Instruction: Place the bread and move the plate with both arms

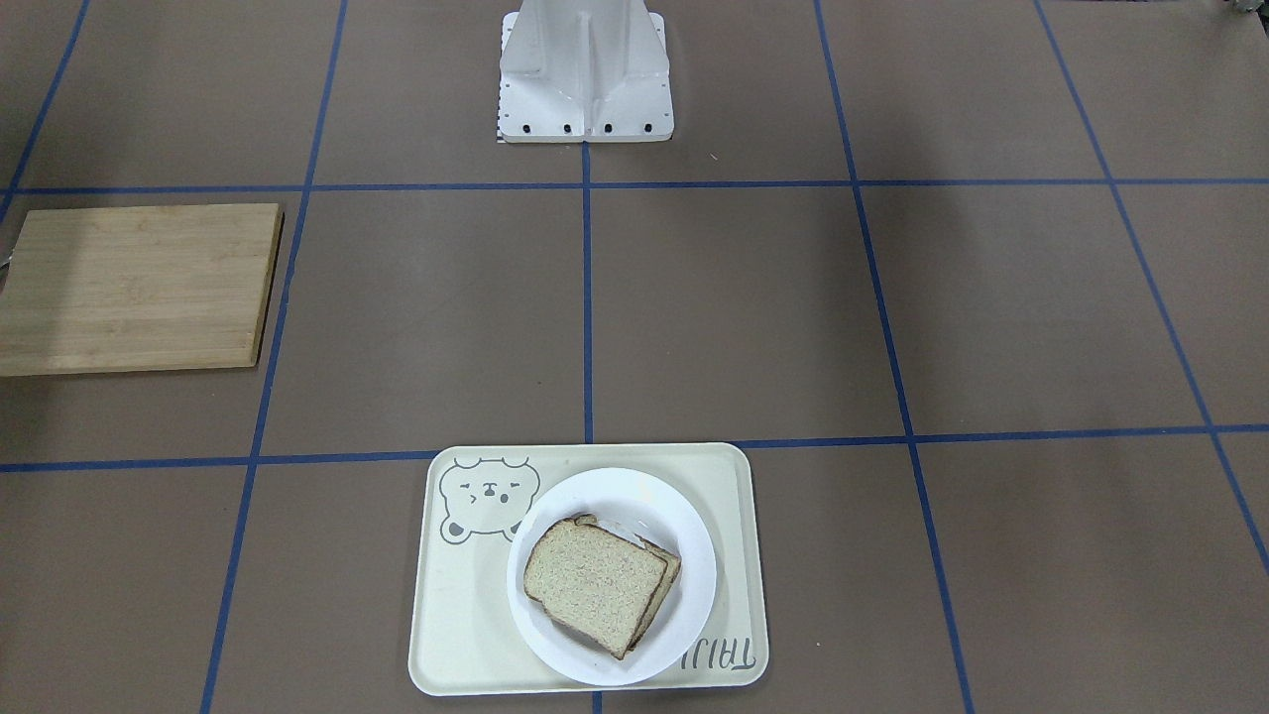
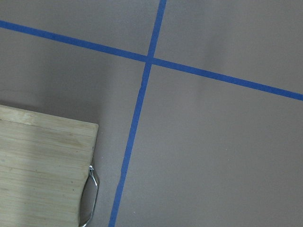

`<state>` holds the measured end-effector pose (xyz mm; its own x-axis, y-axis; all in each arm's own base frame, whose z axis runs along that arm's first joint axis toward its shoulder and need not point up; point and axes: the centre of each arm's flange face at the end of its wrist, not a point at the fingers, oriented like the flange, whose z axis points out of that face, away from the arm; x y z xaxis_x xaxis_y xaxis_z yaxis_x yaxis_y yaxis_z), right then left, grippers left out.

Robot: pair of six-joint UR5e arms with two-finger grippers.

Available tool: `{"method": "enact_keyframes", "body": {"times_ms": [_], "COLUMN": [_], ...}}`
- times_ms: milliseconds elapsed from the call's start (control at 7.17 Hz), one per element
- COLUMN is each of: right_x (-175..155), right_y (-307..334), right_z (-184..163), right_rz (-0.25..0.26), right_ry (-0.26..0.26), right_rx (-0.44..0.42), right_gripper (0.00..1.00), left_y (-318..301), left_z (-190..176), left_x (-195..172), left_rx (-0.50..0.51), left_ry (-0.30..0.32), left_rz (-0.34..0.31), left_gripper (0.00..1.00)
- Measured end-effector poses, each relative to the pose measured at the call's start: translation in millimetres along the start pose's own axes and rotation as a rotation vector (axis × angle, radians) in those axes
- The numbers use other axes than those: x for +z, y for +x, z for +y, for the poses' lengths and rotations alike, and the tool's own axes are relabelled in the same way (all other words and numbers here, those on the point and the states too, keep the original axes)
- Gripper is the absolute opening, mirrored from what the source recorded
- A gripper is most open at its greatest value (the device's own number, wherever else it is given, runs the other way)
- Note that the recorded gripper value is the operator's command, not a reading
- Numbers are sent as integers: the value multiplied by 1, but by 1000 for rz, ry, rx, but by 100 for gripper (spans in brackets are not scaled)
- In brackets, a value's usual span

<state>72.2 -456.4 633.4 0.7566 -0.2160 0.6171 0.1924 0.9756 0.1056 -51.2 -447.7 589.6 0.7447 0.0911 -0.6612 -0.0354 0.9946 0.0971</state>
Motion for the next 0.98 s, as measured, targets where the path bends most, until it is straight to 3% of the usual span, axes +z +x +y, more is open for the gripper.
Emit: {"method": "enact_keyframes", "body": {"times_ms": [977], "right_x": [9], "right_y": [-5], "right_z": [5], "right_rz": [-7], "right_ry": [-16], "right_rx": [-18], "right_gripper": [100], "left_y": [-1], "left_z": [21], "left_x": [-2], "left_rx": [-10], "left_ry": [-3], "left_rz": [-1], "left_gripper": [99]}}
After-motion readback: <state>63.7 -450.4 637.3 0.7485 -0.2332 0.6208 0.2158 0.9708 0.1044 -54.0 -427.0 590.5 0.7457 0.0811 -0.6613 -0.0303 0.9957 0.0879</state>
